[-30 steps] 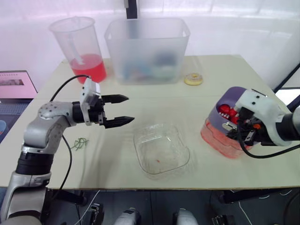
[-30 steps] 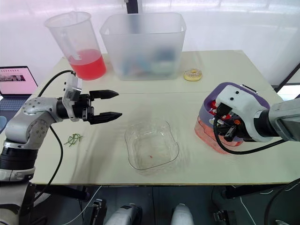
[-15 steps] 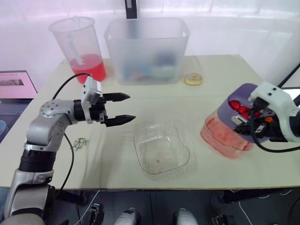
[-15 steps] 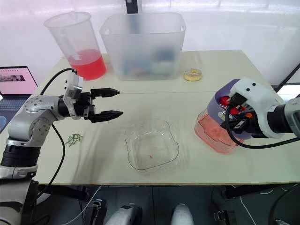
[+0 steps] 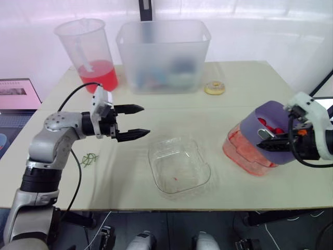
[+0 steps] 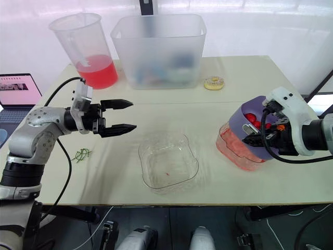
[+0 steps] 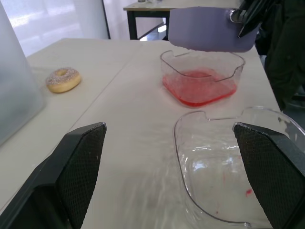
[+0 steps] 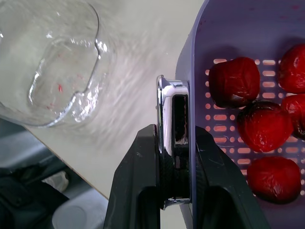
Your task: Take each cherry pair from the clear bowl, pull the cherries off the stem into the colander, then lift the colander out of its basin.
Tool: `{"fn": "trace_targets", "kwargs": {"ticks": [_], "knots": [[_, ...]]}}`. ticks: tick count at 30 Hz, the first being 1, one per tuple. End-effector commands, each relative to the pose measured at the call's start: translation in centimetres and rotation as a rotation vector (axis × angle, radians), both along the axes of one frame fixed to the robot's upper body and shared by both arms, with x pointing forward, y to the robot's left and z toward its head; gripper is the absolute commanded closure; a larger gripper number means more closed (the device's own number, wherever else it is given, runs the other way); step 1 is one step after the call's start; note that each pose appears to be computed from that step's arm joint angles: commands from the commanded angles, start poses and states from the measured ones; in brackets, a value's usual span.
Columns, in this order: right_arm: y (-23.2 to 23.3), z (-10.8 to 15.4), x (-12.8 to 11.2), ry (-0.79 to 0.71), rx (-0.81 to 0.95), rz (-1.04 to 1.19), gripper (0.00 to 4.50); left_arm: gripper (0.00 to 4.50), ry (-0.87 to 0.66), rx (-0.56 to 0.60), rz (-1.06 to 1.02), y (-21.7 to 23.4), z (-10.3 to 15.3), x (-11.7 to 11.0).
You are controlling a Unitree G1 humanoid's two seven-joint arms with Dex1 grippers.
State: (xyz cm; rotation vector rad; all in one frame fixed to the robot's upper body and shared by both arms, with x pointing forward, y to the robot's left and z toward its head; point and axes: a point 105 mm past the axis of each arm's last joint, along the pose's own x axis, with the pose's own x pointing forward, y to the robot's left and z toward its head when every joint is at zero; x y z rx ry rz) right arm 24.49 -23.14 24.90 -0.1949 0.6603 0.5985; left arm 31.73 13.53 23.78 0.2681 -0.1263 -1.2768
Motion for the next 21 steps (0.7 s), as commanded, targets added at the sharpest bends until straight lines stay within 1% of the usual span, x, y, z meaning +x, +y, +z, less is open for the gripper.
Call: {"fn": "trace_targets", "kwargs": {"ticks": [1,8,12,14,18,21], "knots": [[-0.1,1.4,0.0,-0.057,0.020,-0.008,4.29,0.00,-0.040,0.006,0.009,0.3,0.9,-0.4],[0.3,1.9,0.0,-0.061,0.022,0.002,4.29,0.00,-0.030,0.000,0.017,0.4,0.7,-0.7],[0.6,2.6,0.1,-0.078,-0.010,0.019,4.29,0.00,-0.018,-0.027,0.035,0.7,0.9,-0.8],[0.7,3.1,0.4,-0.098,-0.058,0.024,4.29,0.00,-0.017,-0.033,0.049,1.0,0.9,-1.1],[2.0,4.4,2.3,-0.187,-0.148,0.115,4.29,0.00,-0.006,-0.077,0.095,1.7,0.9,-1.9],[3.3,4.9,4.8,-0.263,-0.249,0.244,4.29,0.00,-0.004,-0.099,0.131,1.9,0.4,-2.5]]}}
